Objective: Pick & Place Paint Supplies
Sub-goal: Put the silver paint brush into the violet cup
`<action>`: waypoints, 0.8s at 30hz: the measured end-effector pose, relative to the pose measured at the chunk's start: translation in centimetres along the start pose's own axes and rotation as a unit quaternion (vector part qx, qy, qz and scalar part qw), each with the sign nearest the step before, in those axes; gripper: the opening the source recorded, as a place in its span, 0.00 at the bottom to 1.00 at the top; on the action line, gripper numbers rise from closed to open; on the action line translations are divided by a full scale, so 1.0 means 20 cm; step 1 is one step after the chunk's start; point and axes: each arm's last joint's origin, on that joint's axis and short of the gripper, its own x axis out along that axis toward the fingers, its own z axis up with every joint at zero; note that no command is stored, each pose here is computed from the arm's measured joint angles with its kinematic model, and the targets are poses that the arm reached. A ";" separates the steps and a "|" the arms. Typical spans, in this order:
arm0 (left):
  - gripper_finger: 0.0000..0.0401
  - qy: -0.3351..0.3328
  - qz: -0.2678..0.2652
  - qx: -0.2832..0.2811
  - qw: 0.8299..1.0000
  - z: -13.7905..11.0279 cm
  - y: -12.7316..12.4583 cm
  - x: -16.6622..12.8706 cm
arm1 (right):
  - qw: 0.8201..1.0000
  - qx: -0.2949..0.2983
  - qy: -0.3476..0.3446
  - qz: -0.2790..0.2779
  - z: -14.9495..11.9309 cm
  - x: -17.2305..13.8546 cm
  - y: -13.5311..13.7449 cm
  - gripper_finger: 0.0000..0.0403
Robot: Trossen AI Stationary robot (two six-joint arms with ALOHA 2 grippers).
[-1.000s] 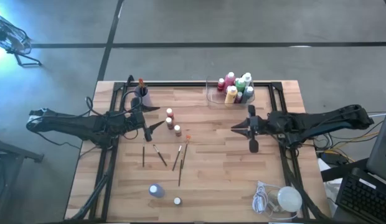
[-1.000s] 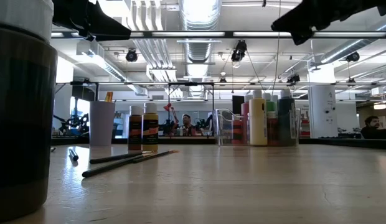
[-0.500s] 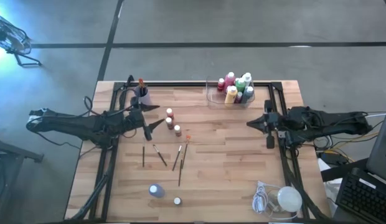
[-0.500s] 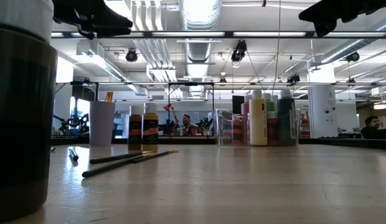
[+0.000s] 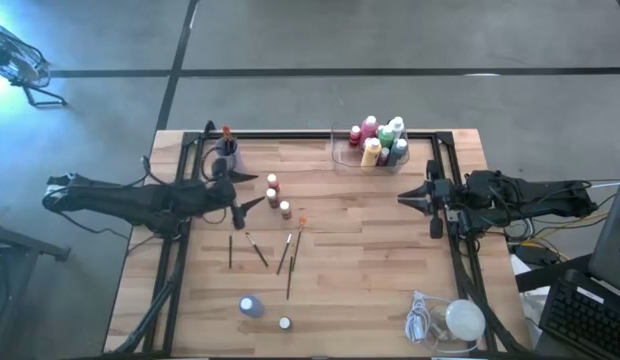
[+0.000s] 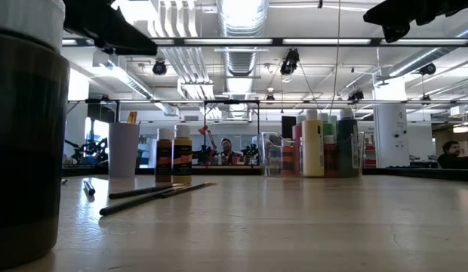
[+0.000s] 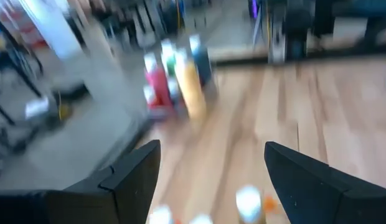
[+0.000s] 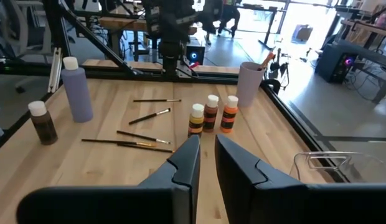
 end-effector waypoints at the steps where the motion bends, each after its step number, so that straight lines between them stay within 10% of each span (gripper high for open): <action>1: 0.73 0.025 -0.004 -0.001 1.000 0.01 0.00 -0.01 | 1.000 0.000 0.000 0.000 0.00 0.00 0.00 0.13; 11: 0.73 0.242 0.075 -0.140 0.957 0.14 0.14 -0.24 | 1.000 0.000 0.001 0.000 0.00 0.00 0.00 0.20; 24: 0.73 0.304 0.213 -0.301 0.879 -0.20 0.08 -0.17 | 1.000 0.000 0.000 0.000 0.00 0.00 0.00 0.29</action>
